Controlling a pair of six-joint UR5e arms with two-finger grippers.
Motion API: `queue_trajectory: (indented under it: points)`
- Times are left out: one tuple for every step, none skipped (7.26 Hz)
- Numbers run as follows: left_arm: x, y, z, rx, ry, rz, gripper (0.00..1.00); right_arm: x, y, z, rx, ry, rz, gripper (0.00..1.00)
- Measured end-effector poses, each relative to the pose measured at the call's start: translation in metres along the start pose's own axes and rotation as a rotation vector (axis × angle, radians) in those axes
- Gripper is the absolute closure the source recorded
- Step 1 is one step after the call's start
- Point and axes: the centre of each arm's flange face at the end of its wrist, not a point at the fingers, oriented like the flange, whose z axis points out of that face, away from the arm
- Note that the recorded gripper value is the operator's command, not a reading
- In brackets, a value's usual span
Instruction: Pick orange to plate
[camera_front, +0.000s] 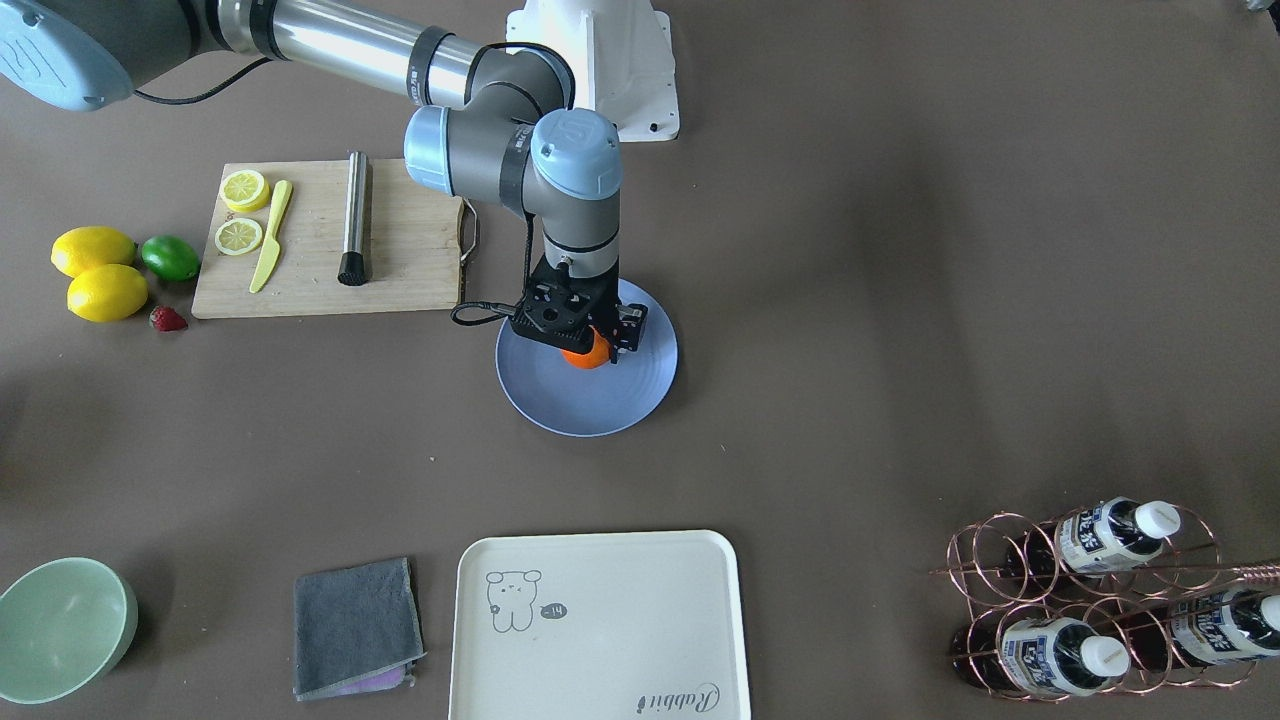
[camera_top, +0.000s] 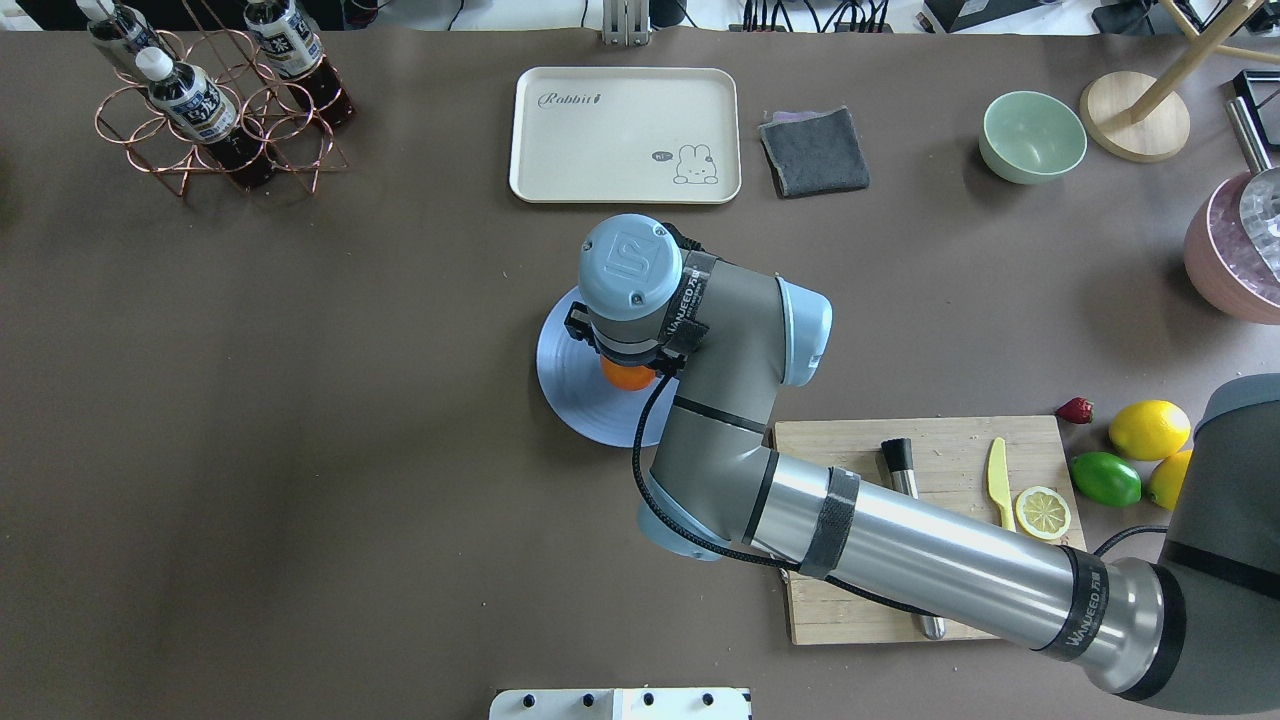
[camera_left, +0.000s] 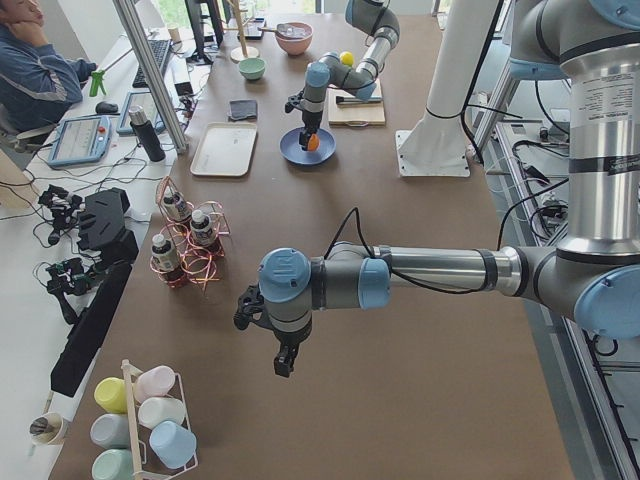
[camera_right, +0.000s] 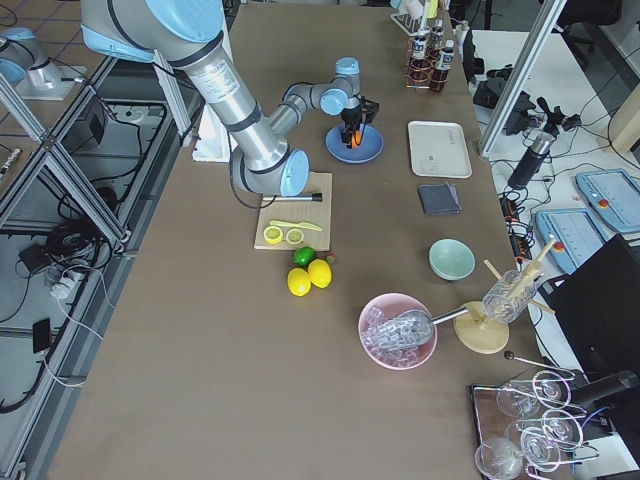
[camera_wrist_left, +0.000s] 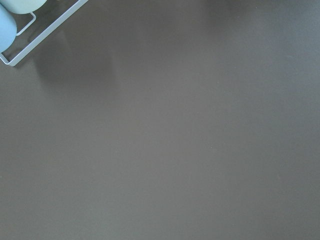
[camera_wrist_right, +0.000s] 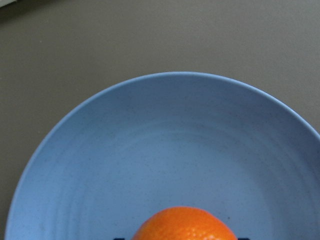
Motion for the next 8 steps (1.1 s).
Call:
queue_trajectory:
  points:
    - [0.000, 0.002, 0.001, -0.002, 0.001, -0.002, 0.02, -0.001, 0.001, -0.002, 0.001, -0.004, -0.021, 0.00]
    - [-0.001, 0.002, 0.002, -0.004, 0.001, -0.003, 0.02, -0.004, 0.001, -0.010, 0.002, -0.018, -0.044, 0.00]
    - [-0.001, 0.003, 0.003, -0.006, 0.002, -0.005, 0.02, -0.008, -0.005, -0.024, 0.007, -0.039, -0.053, 0.00]
    - [-0.002, 0.003, 0.003, -0.008, 0.003, -0.006, 0.02, -0.009, -0.023, -0.044, 0.008, -0.059, -0.056, 0.00]
    - [-0.002, 0.004, 0.004, -0.009, 0.003, -0.008, 0.02, -0.003, -0.054, -0.073, -0.007, -0.066, -0.069, 0.00]
    - [-0.002, 0.004, 0.004, -0.010, 0.003, -0.008, 0.02, 0.013, -0.093, -0.108, -0.032, -0.056, -0.092, 0.00]
    - [-0.002, 0.004, 0.004, -0.010, 0.003, -0.009, 0.02, 0.048, -0.136, -0.142, -0.056, -0.034, -0.131, 0.00]
    - [-0.002, 0.004, 0.004, -0.010, 0.003, -0.009, 0.02, 0.106, -0.180, -0.165, -0.067, -0.012, -0.203, 0.00]
